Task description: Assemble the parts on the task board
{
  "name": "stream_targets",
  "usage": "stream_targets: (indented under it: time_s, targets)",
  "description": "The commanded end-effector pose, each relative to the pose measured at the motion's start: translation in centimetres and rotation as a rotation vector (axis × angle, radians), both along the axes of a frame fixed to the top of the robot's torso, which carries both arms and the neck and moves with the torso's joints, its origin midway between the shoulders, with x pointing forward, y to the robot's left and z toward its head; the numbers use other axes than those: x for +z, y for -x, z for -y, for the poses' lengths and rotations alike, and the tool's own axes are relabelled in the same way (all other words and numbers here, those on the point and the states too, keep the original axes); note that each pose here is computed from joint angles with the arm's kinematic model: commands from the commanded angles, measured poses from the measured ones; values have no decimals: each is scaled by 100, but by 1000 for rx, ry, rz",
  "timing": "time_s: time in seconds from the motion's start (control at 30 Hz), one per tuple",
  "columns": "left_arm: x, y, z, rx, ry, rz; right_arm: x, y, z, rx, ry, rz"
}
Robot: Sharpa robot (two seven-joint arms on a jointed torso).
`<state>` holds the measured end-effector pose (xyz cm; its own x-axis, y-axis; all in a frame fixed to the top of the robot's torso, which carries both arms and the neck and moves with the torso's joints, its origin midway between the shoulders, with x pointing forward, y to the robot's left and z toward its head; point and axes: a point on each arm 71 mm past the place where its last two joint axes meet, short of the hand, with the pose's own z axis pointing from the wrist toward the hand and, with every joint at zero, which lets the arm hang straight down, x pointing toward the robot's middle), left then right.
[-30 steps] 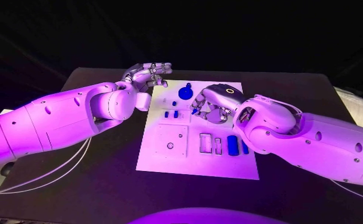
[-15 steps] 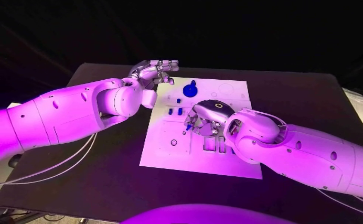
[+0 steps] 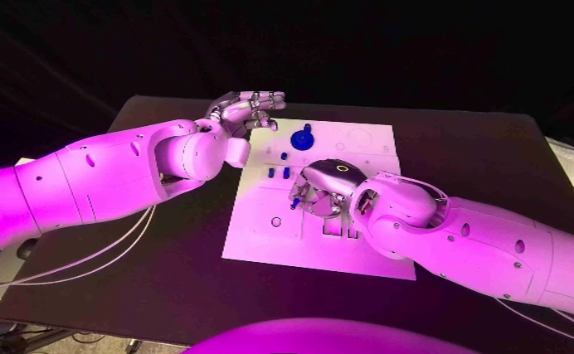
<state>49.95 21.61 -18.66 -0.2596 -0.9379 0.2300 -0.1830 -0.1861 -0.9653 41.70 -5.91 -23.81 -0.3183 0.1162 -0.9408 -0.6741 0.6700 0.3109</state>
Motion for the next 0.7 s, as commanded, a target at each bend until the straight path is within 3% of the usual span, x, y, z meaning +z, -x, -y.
stream_targets:
  time_s: [0.03,0.7]
  targets:
    - [9,6,29,-25,7,5,-21,24,-23,24,24,-1]
    - [2,2,42,-31,8,0,-99,-2,-61,14,133,24]
